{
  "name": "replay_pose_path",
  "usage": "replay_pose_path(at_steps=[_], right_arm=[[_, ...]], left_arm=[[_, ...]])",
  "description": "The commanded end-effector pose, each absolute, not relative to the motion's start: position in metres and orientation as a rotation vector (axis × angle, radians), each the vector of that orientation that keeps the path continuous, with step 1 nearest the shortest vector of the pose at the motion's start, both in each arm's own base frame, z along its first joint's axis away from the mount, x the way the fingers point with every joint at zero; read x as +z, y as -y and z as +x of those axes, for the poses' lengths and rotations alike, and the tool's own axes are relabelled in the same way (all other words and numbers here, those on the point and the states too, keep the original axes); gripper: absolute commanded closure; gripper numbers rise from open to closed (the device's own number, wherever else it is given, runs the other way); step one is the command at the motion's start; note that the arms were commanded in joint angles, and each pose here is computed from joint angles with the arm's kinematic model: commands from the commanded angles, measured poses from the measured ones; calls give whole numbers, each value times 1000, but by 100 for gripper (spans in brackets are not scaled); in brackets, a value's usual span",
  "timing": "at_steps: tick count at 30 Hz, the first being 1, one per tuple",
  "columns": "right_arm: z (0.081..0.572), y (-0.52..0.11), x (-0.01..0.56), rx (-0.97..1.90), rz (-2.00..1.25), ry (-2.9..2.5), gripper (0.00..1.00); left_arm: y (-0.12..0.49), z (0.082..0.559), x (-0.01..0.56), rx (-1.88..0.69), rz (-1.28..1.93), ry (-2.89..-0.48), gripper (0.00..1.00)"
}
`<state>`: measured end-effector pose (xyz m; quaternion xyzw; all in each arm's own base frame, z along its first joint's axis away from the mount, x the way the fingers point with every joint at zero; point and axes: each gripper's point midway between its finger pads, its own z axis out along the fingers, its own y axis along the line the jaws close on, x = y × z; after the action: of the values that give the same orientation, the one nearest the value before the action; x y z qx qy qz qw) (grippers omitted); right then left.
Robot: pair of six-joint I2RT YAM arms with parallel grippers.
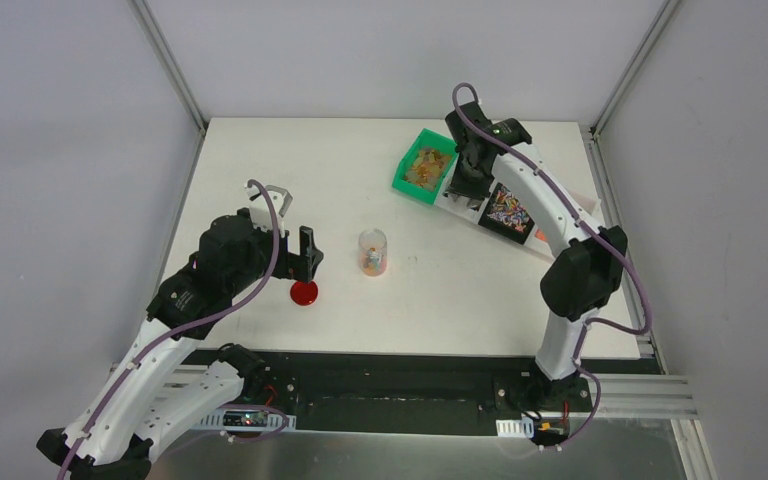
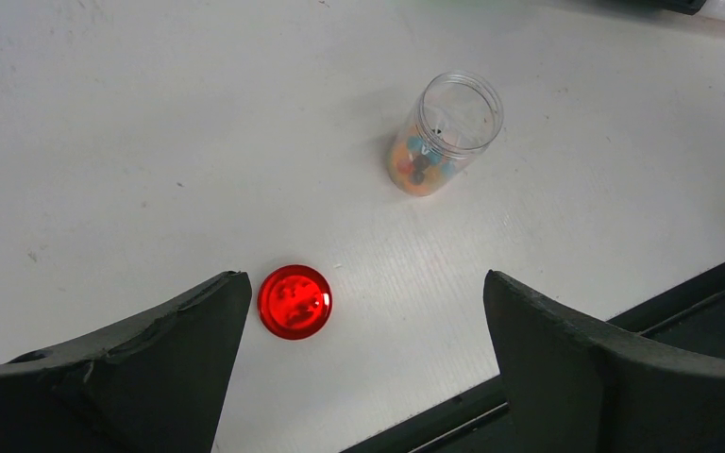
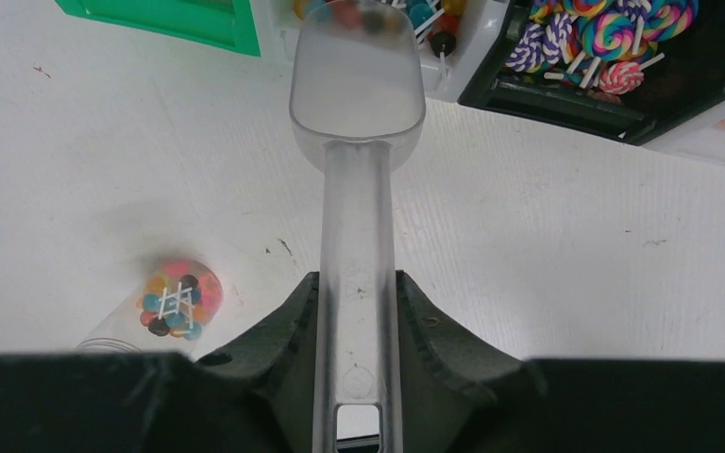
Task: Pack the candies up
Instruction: Scoop the fake candies from the storage box.
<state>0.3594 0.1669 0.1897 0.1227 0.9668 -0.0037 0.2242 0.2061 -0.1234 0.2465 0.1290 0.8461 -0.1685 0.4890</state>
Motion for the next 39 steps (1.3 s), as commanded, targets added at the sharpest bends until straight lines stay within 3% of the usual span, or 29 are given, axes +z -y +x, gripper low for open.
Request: replay_pose_path(at_steps=[1,15,39], right_arm=[[381,-175,200,53,358,-2617,100],[398,-169,159,-97,367,-2660,100],[393,-171,126,-66,308,-2675,100]], left_arm=[[124,212,252,-402,312,-2022,1],[121,213,251,-387,306,-2022,1],[122,214,250,-386,307,-2024,1]])
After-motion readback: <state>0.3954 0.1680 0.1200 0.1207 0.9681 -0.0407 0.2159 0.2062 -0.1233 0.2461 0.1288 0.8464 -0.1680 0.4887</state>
